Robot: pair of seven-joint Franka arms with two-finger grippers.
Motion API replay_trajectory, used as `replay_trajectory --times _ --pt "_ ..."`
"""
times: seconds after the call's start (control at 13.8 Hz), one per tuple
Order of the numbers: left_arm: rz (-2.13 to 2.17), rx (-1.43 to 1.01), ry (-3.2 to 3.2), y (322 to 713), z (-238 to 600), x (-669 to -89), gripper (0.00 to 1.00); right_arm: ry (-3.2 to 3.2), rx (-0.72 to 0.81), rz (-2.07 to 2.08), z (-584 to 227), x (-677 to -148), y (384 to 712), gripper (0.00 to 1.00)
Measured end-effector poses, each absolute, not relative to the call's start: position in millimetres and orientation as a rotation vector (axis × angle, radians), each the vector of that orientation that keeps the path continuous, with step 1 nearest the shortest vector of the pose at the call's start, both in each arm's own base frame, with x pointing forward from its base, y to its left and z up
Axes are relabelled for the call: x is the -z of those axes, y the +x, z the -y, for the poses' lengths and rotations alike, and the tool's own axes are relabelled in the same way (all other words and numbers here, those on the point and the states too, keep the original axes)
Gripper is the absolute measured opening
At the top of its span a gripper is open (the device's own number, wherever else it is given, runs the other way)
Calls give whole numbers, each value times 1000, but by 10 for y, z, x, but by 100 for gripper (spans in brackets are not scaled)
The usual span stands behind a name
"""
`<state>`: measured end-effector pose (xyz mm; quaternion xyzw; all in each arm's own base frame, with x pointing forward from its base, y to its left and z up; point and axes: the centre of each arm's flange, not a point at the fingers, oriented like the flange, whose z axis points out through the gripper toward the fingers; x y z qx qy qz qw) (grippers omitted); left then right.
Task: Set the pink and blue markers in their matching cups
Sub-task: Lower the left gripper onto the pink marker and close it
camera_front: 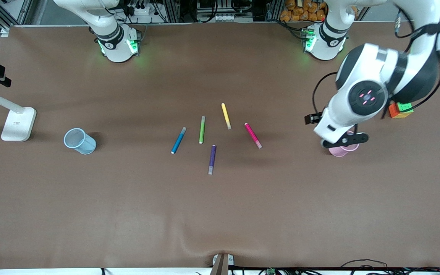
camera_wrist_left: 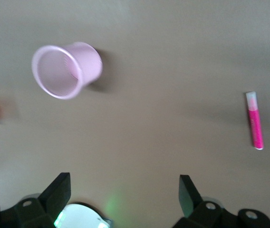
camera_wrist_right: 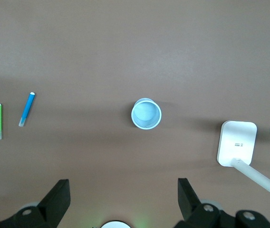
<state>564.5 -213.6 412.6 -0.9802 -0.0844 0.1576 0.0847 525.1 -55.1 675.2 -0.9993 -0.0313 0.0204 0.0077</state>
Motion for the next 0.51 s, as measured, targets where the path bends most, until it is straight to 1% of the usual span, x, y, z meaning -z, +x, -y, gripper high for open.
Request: replay_trajectory --times 0.29,0.51 --pt "384 -675 -2963 5677 2226 -3687 100 -3124 -65 98 551 -6751 5251 100" --pt "560 -756 -2947 5704 2309 -3526 100 -3124 -65 97 553 -6751 5250 100"
